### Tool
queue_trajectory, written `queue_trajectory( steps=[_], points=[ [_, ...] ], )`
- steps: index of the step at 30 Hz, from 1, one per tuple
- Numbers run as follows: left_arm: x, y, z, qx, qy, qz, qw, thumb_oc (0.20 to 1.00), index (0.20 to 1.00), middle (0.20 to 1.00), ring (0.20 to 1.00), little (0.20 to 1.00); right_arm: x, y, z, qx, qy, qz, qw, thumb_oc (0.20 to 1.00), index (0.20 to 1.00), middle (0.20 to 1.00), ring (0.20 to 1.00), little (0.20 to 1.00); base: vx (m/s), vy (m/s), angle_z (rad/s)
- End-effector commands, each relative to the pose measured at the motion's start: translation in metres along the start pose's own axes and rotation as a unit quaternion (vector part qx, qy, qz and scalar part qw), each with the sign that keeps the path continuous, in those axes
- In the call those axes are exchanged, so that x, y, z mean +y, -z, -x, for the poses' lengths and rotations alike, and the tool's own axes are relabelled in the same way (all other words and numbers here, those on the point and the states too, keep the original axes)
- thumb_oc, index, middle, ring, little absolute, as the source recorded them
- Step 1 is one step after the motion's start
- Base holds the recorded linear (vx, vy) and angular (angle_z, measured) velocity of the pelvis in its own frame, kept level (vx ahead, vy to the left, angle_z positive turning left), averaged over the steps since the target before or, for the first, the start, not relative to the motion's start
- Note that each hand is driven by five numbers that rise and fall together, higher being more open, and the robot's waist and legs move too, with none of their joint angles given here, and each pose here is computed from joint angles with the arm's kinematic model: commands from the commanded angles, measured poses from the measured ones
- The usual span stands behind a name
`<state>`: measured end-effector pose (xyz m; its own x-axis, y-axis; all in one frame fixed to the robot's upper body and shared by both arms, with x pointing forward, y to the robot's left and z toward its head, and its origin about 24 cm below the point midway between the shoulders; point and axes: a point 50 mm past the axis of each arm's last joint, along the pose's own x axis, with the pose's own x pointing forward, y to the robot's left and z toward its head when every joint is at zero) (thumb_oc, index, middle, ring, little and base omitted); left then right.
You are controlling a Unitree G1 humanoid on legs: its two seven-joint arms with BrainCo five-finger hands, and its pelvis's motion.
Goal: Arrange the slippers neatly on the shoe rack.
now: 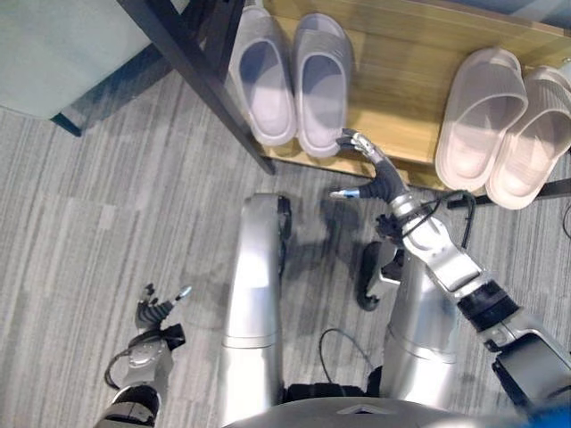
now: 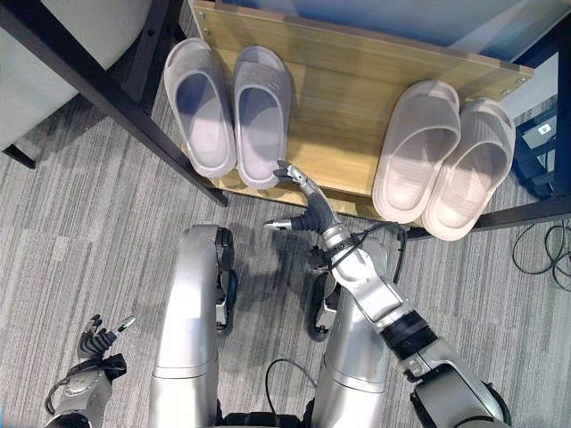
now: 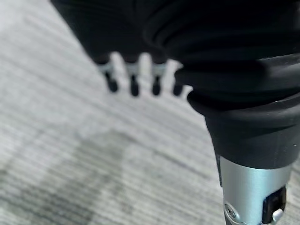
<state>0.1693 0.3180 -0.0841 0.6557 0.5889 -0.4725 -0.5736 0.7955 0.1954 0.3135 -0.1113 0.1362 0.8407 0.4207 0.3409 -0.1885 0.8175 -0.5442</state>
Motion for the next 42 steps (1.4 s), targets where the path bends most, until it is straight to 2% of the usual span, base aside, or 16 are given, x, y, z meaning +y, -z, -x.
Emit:
queue_trajectory(
  steps=[1, 6, 11, 15, 18, 21, 24, 27, 28, 29, 31, 33, 34, 37, 40, 42],
  points=[
    [0.004, 0.017, 0.007, 0.019, 0.003, -0.032, 0.999, 1.000, 1.000, 1.000, 1.000, 1.000, 0.015, -0.038, -0.011, -0.090, -0.046, 0.004, 0.995, 1.000, 1.000, 1.000, 1.000, 1.000, 0.00, 0.000, 0.00],
    [0.005, 0.015, 0.008, 0.013, 0.007, -0.027, 1.000, 1.000, 1.000, 1.000, 1.000, 1.000, 0.009, -0.057, -0.001, -0.143, -0.076, 0.018, 0.987, 1.000, 1.000, 1.000, 1.000, 1.000, 0.00, 0.000, 0.00],
    [0.009, 0.013, 0.011, -0.004, 0.014, -0.012, 1.000, 1.000, 1.000, 1.000, 1.000, 1.000, -0.014, -0.082, 0.031, -0.208, -0.081, 0.076, 0.972, 1.000, 1.000, 1.000, 1.000, 1.000, -0.02, -0.053, 0.02],
    [0.003, -0.006, 0.007, -0.041, 0.025, 0.018, 0.999, 1.000, 1.000, 1.000, 1.000, 1.000, -0.026, -0.070, 0.059, -0.169, -0.056, 0.073, 0.981, 1.000, 1.000, 1.000, 1.000, 1.000, -0.07, -0.076, 0.04],
    [-0.020, -0.043, -0.001, -0.104, 0.065, 0.042, 0.992, 1.000, 1.000, 1.000, 1.000, 1.000, -0.034, -0.061, 0.070, -0.145, -0.016, 0.093, 0.985, 1.000, 1.000, 1.000, 1.000, 1.000, -0.23, -0.054, 0.15],
    [-0.048, -0.069, 0.002, -0.152, 0.130, 0.026, 0.979, 1.000, 1.000, 1.000, 1.000, 1.000, -0.037, -0.035, 0.078, -0.074, 0.025, 0.119, 0.990, 1.000, 1.000, 1.000, 1.000, 1.000, -0.17, 0.088, 0.29],
    [-0.057, -0.079, 0.002, -0.171, 0.142, 0.011, 0.975, 1.000, 1.000, 1.000, 1.000, 1.000, -0.033, -0.011, 0.086, -0.011, 0.036, 0.109, 0.993, 1.000, 1.000, 1.000, 1.000, 1.000, -0.15, 0.084, 0.25],
    [-0.065, -0.074, 0.006, -0.174, 0.154, -0.027, 0.972, 1.000, 1.000, 1.000, 1.000, 1.000, -0.014, 0.024, 0.099, 0.076, 0.020, 0.072, 0.994, 1.000, 1.000, 1.000, 1.000, 1.000, -0.15, 0.075, 0.17],
    [-0.070, -0.066, 0.009, -0.161, 0.171, -0.045, 0.971, 1.000, 1.000, 1.000, 1.000, 1.000, -0.005, 0.047, 0.113, 0.139, 0.009, 0.057, 0.989, 1.000, 1.000, 1.000, 1.000, 1.000, -0.13, 0.060, 0.22],
    [-0.070, -0.066, 0.009, -0.161, 0.171, -0.045, 0.971, 1.000, 1.000, 1.000, 1.000, 1.000, -0.004, 0.048, 0.113, 0.139, 0.009, 0.056, 0.989, 1.000, 1.000, 1.000, 1.000, 1.000, -0.09, 0.046, 0.19],
    [-0.077, -0.054, 0.016, -0.143, 0.206, -0.050, 0.967, 1.000, 1.000, 1.000, 1.000, 1.000, 0.006, 0.075, 0.137, 0.219, -0.003, 0.023, 0.975, 1.000, 1.000, 1.000, 1.000, 1.000, -0.02, 0.014, 0.14],
    [-0.081, -0.053, 0.019, -0.146, 0.222, -0.065, 0.962, 1.000, 1.000, 1.000, 1.000, 1.000, 0.009, 0.082, 0.146, 0.241, -0.013, 0.021, 0.970, 1.000, 1.000, 1.000, 1.000, 1.000, 0.05, -0.020, 0.03],
    [-0.090, -0.046, 0.032, -0.157, 0.267, -0.102, 0.945, 1.000, 1.000, 1.000, 1.000, 1.000, 0.017, 0.098, 0.173, 0.299, -0.026, 0.016, 0.954, 1.000, 1.000, 1.000, 1.000, 1.000, 0.09, -0.041, 0.02],
    [-0.099, -0.033, 0.042, -0.143, 0.297, -0.109, 0.938, 1.000, 1.000, 1.000, 1.000, 1.000, 0.025, 0.113, 0.190, 0.347, -0.024, 0.011, 0.937, 1.000, 1.000, 1.000, 1.000, 1.000, 0.11, -0.039, 0.07],
    [-0.120, -0.011, 0.062, -0.134, 0.361, -0.180, 0.905, 1.000, 1.000, 1.000, 1.000, 1.000, 0.049, 0.141, 0.232, 0.458, -0.025, -0.017, 0.888, 1.000, 1.000, 1.000, 1.000, 1.000, 0.13, -0.055, -0.01],
    [-0.123, -0.009, 0.065, -0.133, 0.371, -0.186, 0.900, 1.000, 1.000, 1.000, 1.000, 1.000, 0.053, 0.143, 0.237, 0.470, -0.025, -0.022, 0.882, 1.000, 1.000, 1.000, 1.000, 1.000, 0.15, -0.024, -0.13]
  ],
)
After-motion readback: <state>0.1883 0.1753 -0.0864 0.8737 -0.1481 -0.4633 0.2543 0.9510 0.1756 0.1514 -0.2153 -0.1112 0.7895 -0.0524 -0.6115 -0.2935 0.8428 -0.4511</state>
